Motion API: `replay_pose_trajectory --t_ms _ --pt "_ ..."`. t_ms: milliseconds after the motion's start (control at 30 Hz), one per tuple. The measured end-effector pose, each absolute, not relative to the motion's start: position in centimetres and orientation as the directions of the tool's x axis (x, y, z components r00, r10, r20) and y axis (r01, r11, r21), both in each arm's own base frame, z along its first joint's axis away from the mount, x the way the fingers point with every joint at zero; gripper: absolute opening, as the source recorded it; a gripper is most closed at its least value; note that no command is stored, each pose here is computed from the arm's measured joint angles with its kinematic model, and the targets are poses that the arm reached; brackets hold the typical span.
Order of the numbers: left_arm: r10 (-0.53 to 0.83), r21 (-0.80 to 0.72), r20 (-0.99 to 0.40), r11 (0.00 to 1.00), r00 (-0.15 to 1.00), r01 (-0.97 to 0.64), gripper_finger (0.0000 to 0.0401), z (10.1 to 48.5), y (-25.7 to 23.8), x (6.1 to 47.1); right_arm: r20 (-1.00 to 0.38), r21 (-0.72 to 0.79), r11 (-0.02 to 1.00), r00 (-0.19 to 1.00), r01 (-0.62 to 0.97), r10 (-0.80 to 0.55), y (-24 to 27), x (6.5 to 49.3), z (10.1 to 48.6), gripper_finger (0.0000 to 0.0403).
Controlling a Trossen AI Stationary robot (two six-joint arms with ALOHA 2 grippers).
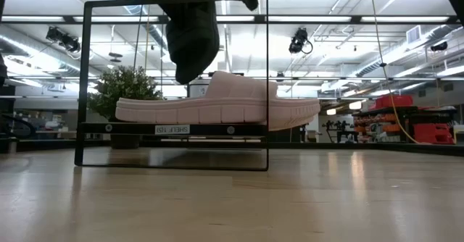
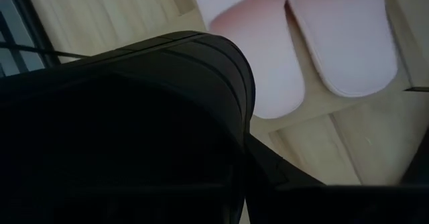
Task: Pick and place slides into the shelf
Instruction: Put the top black slide on the shelf
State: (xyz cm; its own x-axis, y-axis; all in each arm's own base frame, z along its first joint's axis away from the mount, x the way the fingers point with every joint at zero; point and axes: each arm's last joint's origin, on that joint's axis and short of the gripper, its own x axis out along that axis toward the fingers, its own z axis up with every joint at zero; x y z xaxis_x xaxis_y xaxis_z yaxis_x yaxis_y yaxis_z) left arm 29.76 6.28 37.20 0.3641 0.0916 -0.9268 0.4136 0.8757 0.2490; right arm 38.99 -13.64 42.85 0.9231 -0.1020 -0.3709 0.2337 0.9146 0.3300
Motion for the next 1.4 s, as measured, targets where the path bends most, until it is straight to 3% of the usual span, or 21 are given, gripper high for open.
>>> replay_pose_trajectory --t_ms 333,600,767,1000,1400 --pt "0.066 0.228 -0.93 0.875 0.361 0.427 0.002 37.2 6.0 29.7 -0.385 0.435 0.895 0.918 0.095 0.09 -14.4 39.9 41.2 0.0274" --pt "0.042 0.216 -0.925 0.875 0.377 0.433 0.0014 37.2 5.9 29.9 -0.379 0.414 0.907 0.92 0.071 0.101 -14.7 39.8 41.3 0.0264" --pt "0.02 0.201 -0.925 0.875 0.38 0.441 0.0021 37.2 5.8 29.9 -0.377 0.431 0.901 0.917 0.05 0.129 -14.8 40.0 41.0 0.0214" --pt "0.022 0.207 -0.921 0.874 0.39 0.439 0.0013 37.2 5.8 30.0 -0.375 0.467 0.883 0.913 0.038 0.159 -15.1 40.1 40.7 0.0081" --pt "0.029 0.201 -0.911 0.903 0.411 0.38 0.0047 37.3 5.9 30.2 -0.373 0.468 0.883 0.913 0.034 0.163 -15.6 39.9 40.7 0.0078"
